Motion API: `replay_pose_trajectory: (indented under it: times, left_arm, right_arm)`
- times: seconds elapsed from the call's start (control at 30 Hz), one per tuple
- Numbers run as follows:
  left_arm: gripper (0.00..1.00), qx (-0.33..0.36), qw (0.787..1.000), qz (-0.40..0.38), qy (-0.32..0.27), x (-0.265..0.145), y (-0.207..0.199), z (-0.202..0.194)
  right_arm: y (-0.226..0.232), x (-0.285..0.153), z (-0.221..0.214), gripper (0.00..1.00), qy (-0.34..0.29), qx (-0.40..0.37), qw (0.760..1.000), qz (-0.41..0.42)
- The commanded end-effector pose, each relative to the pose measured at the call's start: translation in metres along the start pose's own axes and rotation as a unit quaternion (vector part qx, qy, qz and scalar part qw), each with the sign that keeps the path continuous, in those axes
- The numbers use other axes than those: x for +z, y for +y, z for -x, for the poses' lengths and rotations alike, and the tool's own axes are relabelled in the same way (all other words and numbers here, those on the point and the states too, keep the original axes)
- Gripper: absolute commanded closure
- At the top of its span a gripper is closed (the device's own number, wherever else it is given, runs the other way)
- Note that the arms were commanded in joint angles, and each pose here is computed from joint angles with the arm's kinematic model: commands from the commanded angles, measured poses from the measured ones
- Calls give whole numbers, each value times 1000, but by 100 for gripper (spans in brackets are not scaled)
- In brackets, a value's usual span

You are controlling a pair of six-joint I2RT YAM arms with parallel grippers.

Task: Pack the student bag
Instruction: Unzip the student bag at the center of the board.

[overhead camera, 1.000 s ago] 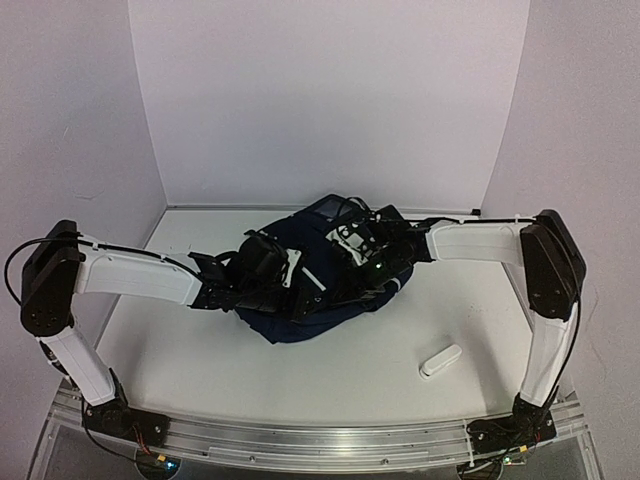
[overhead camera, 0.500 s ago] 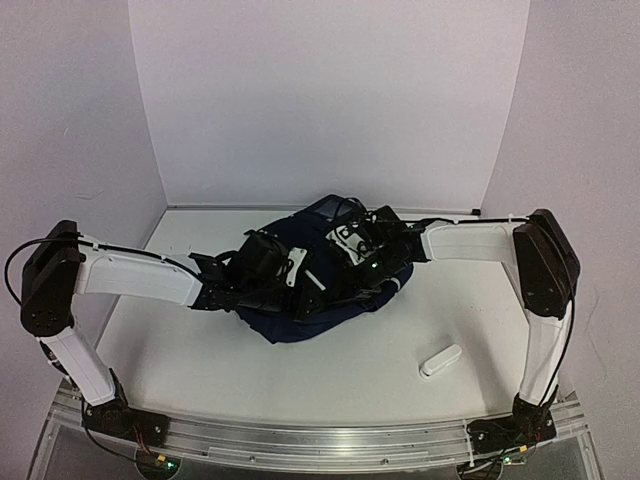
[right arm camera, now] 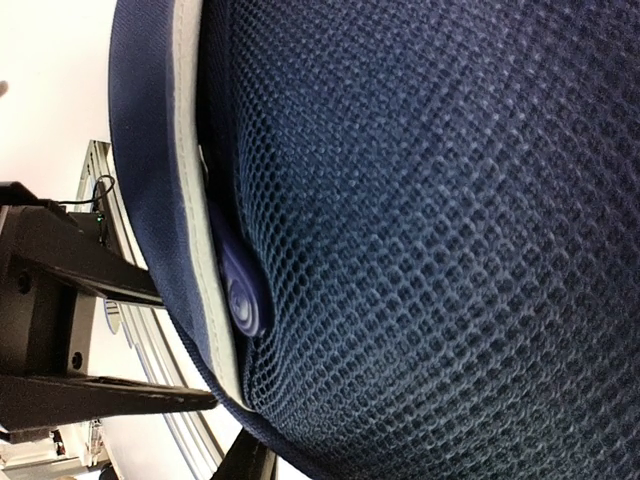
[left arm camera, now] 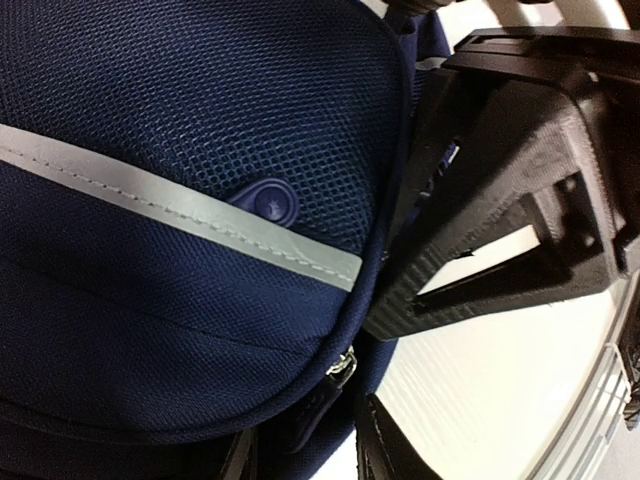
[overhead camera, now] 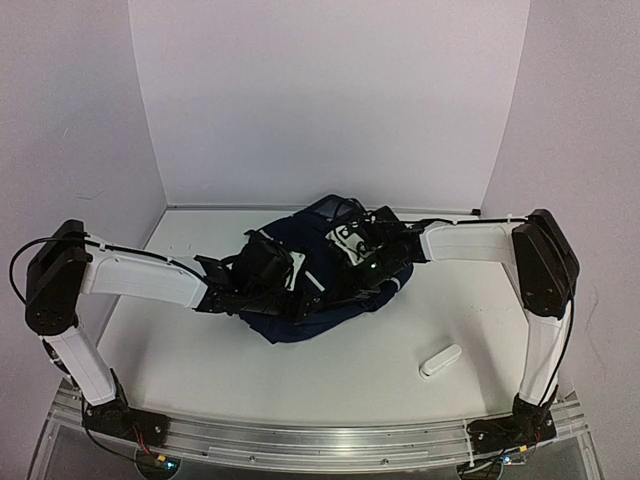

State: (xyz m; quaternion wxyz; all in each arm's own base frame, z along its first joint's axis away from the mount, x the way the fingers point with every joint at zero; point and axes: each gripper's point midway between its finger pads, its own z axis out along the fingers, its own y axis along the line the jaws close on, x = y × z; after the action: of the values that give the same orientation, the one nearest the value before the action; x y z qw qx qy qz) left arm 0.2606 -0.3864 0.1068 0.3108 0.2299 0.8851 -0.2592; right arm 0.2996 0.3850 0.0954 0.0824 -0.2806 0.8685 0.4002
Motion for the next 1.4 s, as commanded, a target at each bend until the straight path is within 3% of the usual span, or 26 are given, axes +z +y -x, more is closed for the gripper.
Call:
replay_pose_trajectory:
  times: [0.0, 0.1, 0.3, 0.53, 0.97, 1.3, 1.37]
  left_arm:
    - [67, 11, 999, 33, -23, 4, 4, 21]
    - [72, 16, 999, 38, -21, 7, 3, 21]
    - [99, 31, 999, 6, -26, -6, -21, 23]
    - [100, 15, 999, -18, -31, -34, -32, 22]
    - [100, -55, 995, 87, -14, -52, 38, 8]
    - [100, -60, 992, 109, -12, -63, 62, 6]
    - [100, -60, 995, 83, -16, -62, 59, 10]
  right_arm:
    - [7, -1, 17, 77, -25, -20, 999, -3]
    - [6, -3, 18, 77, -28, -23, 999, -10]
    - [-14, -10, 22, 76, -43, -19, 997, -56]
    - [-58, -31, 31, 72, -73, 3, 988, -134]
    - [-117, -59, 32, 61, -96, 19, 961, -258]
    - [-163, -74, 38, 59, -97, 25, 946, -308]
    - [-164, -78, 44, 59, -100, 18, 949, -299]
